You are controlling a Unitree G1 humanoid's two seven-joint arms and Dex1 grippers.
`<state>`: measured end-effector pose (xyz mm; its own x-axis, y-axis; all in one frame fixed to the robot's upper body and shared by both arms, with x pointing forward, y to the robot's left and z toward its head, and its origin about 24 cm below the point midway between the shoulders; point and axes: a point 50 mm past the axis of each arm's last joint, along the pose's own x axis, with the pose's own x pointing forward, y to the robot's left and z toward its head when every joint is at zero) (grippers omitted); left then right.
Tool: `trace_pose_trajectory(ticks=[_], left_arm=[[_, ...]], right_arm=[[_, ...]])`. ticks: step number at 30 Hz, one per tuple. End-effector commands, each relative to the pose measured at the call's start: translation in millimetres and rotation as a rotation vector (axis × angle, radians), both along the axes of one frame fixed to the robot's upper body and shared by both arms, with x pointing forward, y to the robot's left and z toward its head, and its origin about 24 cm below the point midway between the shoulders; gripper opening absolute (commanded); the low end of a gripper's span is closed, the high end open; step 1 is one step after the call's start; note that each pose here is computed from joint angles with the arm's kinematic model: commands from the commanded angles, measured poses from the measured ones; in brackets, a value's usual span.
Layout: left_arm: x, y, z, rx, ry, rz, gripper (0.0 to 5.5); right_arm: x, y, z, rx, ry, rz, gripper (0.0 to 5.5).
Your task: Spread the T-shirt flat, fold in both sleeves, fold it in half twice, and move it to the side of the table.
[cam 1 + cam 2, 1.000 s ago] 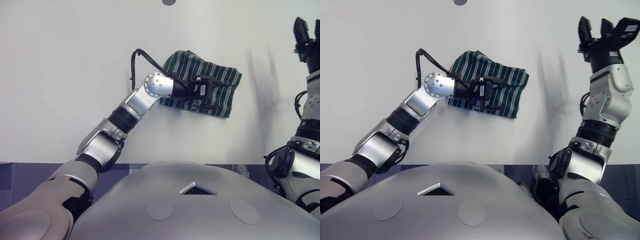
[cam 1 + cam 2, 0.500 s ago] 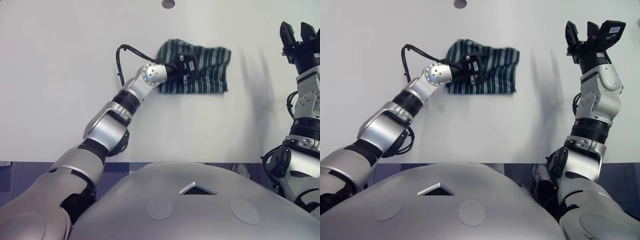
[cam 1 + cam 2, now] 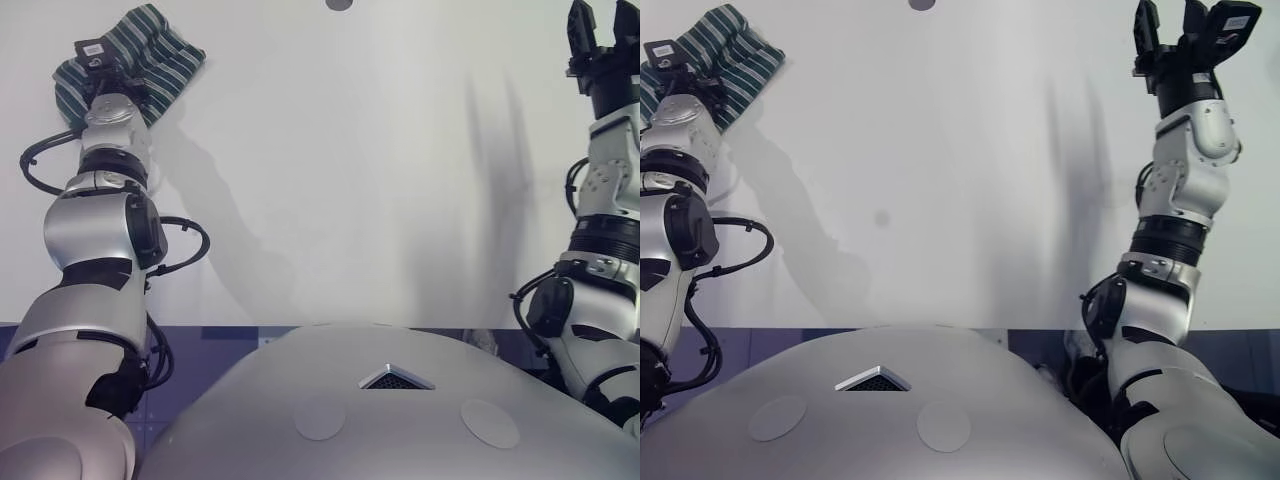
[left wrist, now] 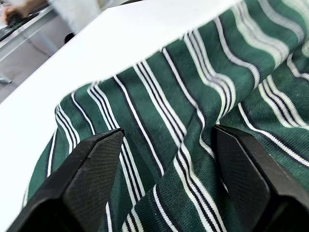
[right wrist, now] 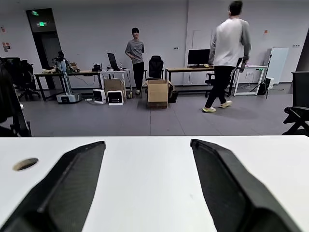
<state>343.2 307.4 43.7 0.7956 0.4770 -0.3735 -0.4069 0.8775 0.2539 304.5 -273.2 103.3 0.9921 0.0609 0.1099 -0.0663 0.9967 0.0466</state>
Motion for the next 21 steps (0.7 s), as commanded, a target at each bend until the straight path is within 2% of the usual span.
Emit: trace_pose_trajectory(ticks=[1, 3, 4, 5, 7, 9, 15, 21], left_arm=[[50, -44, 103, 0.074, -0.492, -0.210, 3.33], [37, -79, 172, 0.123, -0.956, -0.382, 3.33], [20, -90, 182, 0.094, -1.086, -0.438, 3.33], [3, -99, 175, 0.072, -1.127, -0.496, 3.33], [-24, -123, 135, -0.032, -1.050, -0.576, 3.33], [-36, -139, 109, -0.110, -0.973, -0.589, 3.33], [-42, -155, 103, -0.049, -0.928, -0.558, 3.33], [-39, -157, 109, 0.007, -0.913, -0.518, 3.33]], right_arm=[[-4, 35, 32, -0.082, -0.224, -0.058, 3.30], [-5, 66, 56, -0.124, -0.344, -0.082, 3.30], [-2, 80, 52, -0.111, -0.312, -0.075, 3.30], [1, 97, 41, -0.113, -0.267, -0.045, 3.30], [-2, 115, 14, -0.124, -0.181, -0.059, 3.30], [-7, 113, 2, -0.123, -0.162, -0.121, 3.30], [4, 128, 10, -0.164, -0.269, -0.088, 3.30], [17, 143, 7, -0.153, -0.252, 0.005, 3.30]])
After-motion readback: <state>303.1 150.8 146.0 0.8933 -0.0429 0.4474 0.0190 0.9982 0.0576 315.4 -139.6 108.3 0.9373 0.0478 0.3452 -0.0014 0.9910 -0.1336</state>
